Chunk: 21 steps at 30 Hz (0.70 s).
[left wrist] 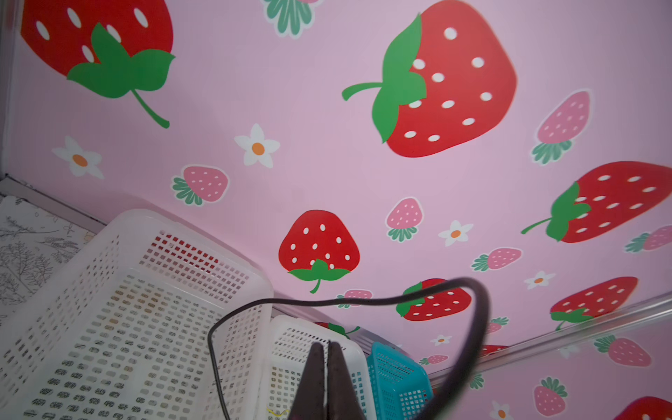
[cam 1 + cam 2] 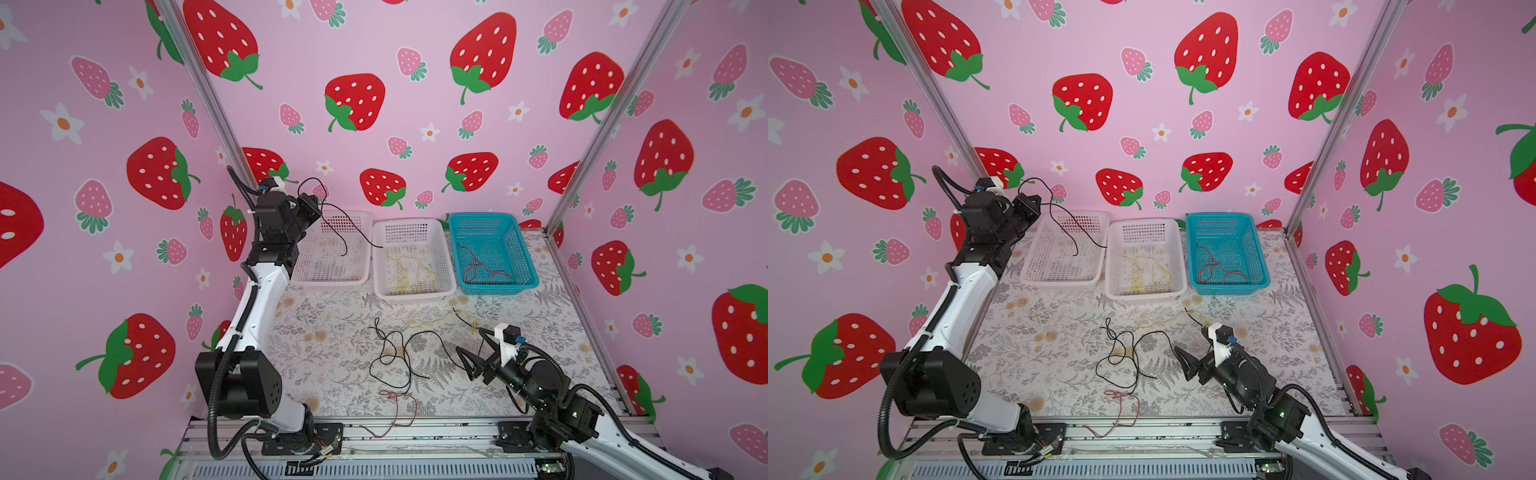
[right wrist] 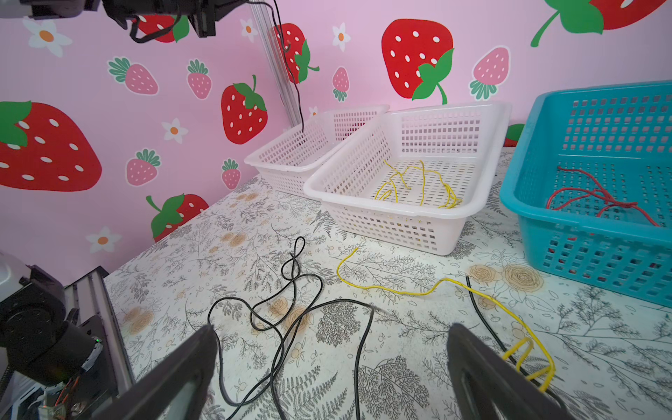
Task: Untangle the cables
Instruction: 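Lower the left gripper into that basket and open it to release the black wire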
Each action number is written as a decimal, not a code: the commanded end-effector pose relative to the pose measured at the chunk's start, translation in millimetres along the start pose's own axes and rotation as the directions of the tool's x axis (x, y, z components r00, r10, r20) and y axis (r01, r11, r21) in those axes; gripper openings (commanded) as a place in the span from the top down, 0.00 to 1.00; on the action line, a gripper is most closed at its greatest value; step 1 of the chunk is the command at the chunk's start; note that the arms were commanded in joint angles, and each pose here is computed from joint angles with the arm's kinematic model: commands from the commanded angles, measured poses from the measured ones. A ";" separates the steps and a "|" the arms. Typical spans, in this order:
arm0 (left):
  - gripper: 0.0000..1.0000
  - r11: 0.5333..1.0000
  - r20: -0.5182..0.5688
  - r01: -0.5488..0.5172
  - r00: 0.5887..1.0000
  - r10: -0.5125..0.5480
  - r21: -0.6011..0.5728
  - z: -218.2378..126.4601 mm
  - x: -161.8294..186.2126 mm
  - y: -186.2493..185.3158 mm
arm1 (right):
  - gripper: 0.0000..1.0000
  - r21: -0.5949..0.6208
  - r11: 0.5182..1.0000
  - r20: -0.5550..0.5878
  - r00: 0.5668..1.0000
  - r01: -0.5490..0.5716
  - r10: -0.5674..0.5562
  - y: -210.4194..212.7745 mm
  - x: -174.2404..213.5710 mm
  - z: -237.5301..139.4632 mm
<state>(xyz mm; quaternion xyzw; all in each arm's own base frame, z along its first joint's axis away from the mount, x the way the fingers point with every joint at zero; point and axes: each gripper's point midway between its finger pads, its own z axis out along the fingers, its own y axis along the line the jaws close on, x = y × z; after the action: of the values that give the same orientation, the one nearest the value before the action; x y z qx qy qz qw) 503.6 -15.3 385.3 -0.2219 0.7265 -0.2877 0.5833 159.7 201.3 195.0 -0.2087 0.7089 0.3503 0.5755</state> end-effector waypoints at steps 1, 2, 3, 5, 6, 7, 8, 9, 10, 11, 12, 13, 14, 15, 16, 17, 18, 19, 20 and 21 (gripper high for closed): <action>1.00 0.997 0.012 -0.037 0.999 0.038 -0.062 12.1 -6.9 18.7 | 0.01 -0.003 1.000 0.018 1.000 -0.006 0.006 -0.4 -1.2 -0.4; 1.00 0.997 0.007 -0.040 0.999 0.040 -0.070 17.0 -5.4 24.4 | 0.01 -0.002 1.000 0.017 1.000 -0.007 0.007 -0.4 -0.9 -0.4; 1.00 0.996 -0.002 -0.041 0.999 0.041 -0.078 22.8 -2.0 30.5 | 0.01 -0.002 1.000 0.017 1.000 -0.008 0.008 -0.5 -0.6 -0.5; 1.00 0.993 -0.017 -0.056 0.998 0.054 -0.101 32.8 4.9 42.8 | 0.01 -0.003 1.000 0.016 1.000 -0.009 0.009 -0.4 -0.8 -0.5; 1.00 0.991 -0.028 -0.067 0.998 0.064 -0.113 38.2 8.6 48.7 | 0.01 -0.003 1.000 0.018 1.000 -0.010 0.010 -0.4 -1.2 -0.7; 1.00 0.988 -0.043 -0.081 0.996 0.076 -0.128 43.5 13.7 56.1 | 0.01 -0.002 1.000 0.019 1.000 -0.011 0.011 -0.6 -1.4 -0.8; 1.00 0.986 -0.057 -0.093 0.995 0.086 -0.139 47.1 18.1 61.6 | 0.01 -0.001 1.000 0.019 1.000 -0.011 0.011 -0.6 -1.2 -0.9; 1.00 0.983 -0.078 -0.112 0.992 0.101 -0.147 51.2 24.8 67.7 | 0.01 0.001 1.000 0.016 1.000 -0.012 0.012 -1.2 -0.7 -0.9; 1.00 0.972 -0.074 -0.130 0.990 0.118 -0.193 53.4 26.0 79.4 | 0.01 0.001 1.000 0.017 1.000 -0.014 0.014 -1.2 -0.8 -1.0; 1.00 0.967 -0.088 -0.144 0.988 0.128 -0.212 55.6 30.6 86.8 | 0.01 0.002 1.000 0.018 1.000 -0.017 0.017 -1.3 -0.9 -1.2; 1.00 0.960 -0.107 -0.159 0.985 0.137 -0.231 58.1 37.1 95.4 | 0.01 0.002 1.000 0.018 1.000 -0.019 0.019 -1.3 -1.4 -1.4; 1.00 0.954 -0.125 -0.168 0.982 0.141 -0.249 59.8 43.4 103.5 | 0.01 0.004 1.000 0.020 1.000 -0.023 0.023 -1.5 -2.1 -1.7; 1.00 0.949 -0.139 -0.174 0.980 0.141 -0.261 60.9 48.7 109.8 | 0.01 0.010 1.000 0.019 0.999 -0.027 0.027 -2.7 -2.2 -1.7; 1.00 0.945 -0.155 -0.181 0.977 0.143 -0.273 62.2 55.3 117.1 | 0.01 0.024 0.999 0.022 0.999 -0.034 0.034 -5.0 -3.3 -2.1; 1.00 0.942 -0.171 -0.189 0.975 0.145 -0.276 64.0 62.1 122.8 | 0.01 0.038 0.998 0.023 0.999 -0.041 0.040 -7.1 -4.4 -2.5; 1.00 0.940 -0.186 -0.195 0.972 0.147 -0.278 65.3 68.0 127.1 | 0.01 0.047 0.998 0.024 0.999 -0.044 0.042 -8.6 -5.0 -2.7; 1.00 0.936 -0.201 -0.203 0.968 0.149 -0.289 66.8 73.0 133.2 | 0.01 0.056 0.997 0.027 0.999 -0.049 0.048 -10.1 -5.6 -2.9; 1.00 0.930 -0.216 -0.211 0.965 0.149 -0.300 67.9 78.7 138.6 | 0.01 0.069 0.996 0.028 0.998 -0.059 0.057 -12.1 -6.5 -3.1; 1.00 0.925 -0.229 -0.217 0.962 0.148 -0.313 68.3 82.4 143.7 | 0.01 0.081 0.994 0.028 0.997 -0.069 0.067 -13.9 -7.3 -3.5; 1.00 0.919 -0.242 -0.225 0.959 0.150 -0.324 68.8 85.7 148.3 | 0.01 0.097 0.992 0.028 0.997 -0.079 0.076 -16.3 -8.6 -3.9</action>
<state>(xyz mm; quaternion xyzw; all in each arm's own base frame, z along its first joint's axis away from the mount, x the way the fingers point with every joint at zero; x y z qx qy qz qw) 556.3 20.5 227.6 -0.2235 0.8288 -0.1477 0.4912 164.3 195.2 193.9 -0.1828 0.7174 0.3461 0.5763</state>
